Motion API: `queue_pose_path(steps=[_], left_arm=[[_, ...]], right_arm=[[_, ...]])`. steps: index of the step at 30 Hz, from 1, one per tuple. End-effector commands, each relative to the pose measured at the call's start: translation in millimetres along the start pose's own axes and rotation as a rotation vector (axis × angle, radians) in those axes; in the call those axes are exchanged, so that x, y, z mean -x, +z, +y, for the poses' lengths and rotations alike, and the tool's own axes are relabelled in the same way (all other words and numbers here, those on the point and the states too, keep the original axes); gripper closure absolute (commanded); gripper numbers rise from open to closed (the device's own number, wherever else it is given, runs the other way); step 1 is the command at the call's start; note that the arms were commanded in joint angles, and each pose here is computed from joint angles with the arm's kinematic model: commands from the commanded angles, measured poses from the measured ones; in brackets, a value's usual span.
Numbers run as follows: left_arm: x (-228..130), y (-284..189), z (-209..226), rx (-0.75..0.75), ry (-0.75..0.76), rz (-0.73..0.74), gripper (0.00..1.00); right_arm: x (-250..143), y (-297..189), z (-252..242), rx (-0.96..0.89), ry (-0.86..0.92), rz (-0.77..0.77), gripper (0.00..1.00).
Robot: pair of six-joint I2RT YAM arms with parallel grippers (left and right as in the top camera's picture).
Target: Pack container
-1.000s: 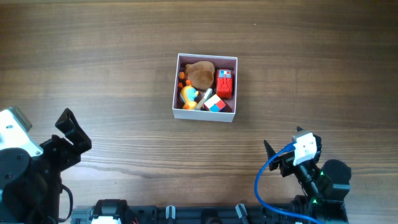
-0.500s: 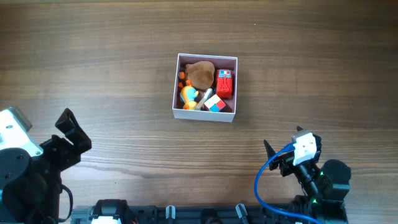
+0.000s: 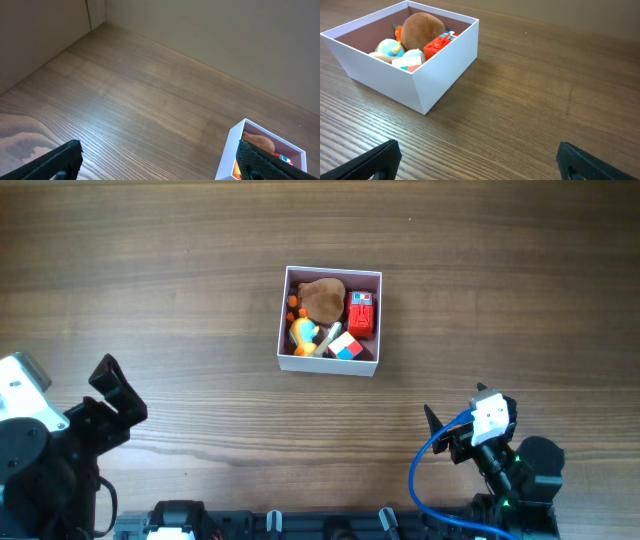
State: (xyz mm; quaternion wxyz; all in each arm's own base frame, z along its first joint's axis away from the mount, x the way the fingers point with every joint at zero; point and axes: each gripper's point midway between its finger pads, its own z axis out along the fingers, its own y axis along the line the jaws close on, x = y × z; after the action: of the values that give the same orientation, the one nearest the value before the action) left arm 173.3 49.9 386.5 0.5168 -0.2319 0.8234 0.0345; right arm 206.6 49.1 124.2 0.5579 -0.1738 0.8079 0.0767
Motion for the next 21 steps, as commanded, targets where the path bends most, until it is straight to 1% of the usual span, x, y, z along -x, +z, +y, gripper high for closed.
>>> queue_pose_path(steps=[1,7,10,13,16,21], left_arm=[[2.8,-2.5,3.6,0.014,-0.021,-0.016,0.00],[0.7,-3.7,6.6,0.022,-0.010,-0.016,0.00],[-0.5,2.6,6.4,0.005,-0.059,-0.055,0.00],[-4.7,20.9,0.3,-0.048,-0.098,-0.119,0.00],[-21.2,44.2,-5.6,-0.109,-0.117,-0.162,0.00],[-75.5,83.4,-15.8,-0.232,-0.115,-0.172,0.00]], right_arm=[[-2.1,1.3,2.3,0.009,-0.015,-0.007,0.00],[-2.1,1.3,2.3,0.009,-0.015,-0.007,0.00],[-2.1,1.3,2.3,0.009,-0.015,-0.007,0.00],[-2.1,1.3,2.3,0.009,-0.015,-0.007,0.00],[-2.1,1.3,2.3,0.009,-0.015,-0.007,0.00],[-2.1,1.3,2.3,0.009,-0.015,-0.007,0.00]])
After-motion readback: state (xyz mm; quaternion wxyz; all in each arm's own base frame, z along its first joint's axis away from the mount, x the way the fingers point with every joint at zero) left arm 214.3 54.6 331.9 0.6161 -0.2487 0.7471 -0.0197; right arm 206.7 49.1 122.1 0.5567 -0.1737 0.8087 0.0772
